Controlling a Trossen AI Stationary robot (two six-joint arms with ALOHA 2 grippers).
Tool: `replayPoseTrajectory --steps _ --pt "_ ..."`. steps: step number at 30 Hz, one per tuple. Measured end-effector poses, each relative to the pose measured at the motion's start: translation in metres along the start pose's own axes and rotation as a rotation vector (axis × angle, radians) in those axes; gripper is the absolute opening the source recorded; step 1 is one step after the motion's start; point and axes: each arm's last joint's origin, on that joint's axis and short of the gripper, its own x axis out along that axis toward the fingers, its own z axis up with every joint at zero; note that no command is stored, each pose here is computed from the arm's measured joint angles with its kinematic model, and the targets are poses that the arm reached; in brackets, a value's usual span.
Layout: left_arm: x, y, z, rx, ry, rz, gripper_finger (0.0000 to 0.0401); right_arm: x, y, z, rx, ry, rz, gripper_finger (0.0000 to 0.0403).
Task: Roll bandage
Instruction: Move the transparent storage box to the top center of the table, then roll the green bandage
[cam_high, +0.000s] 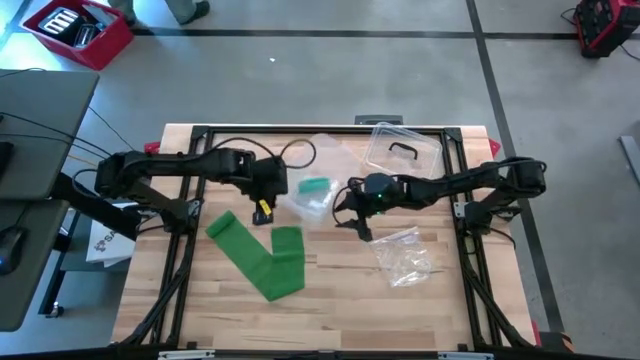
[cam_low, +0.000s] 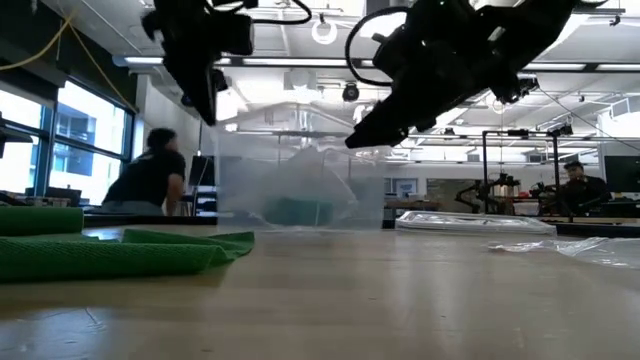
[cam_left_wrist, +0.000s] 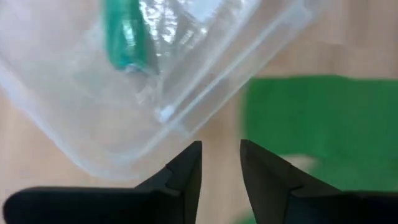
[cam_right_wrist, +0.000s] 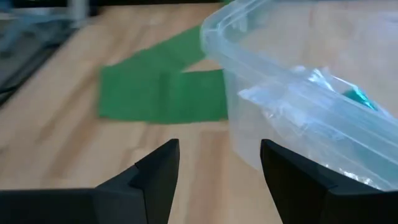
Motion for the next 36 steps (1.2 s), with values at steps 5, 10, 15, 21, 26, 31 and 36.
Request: replayPoseTrajectory --steps 5,10,15,21,26,31,36 --pt "0.007 0.031 0.004 0.023 -0.075 0.212 0.0098 -0.003 -0.007 0.004 0.045 -0.026 -0.214 0.0215" --pt "0.004 0.064 0.003 -0.005 -0.089 0.35 0.0094 -0.007 -0.021 0.005 0.1 -0.051 -0.303 0.0215" --pt "-0.001 0.093 -0.003 -0.092 -0.06 0.513 0.0094 -0.012 -0.035 0.01 0.114 -0.117 -0.424 0.0215" --pt "-0.022 0.096 -0.011 -0.196 -0.126 0.565 0.0094 -0.017 -0.047 0.017 0.111 -0.202 -0.501 0.0215" --pt "-0.055 0.057 -0.022 -0.247 -0.259 0.409 0.0093 -0.028 -0.034 0.031 0.038 -0.25 -0.479 0.0215" --pt "-0.076 -0.004 -0.042 -0.31 -0.362 0.313 0.0082 -0.067 -0.005 0.058 -0.134 -0.333 -0.447 0.0215" --pt "-0.078 -0.047 -0.067 -0.428 -0.412 0.262 0.0066 -0.106 0.019 0.071 -0.24 -0.384 -0.414 0.0215"
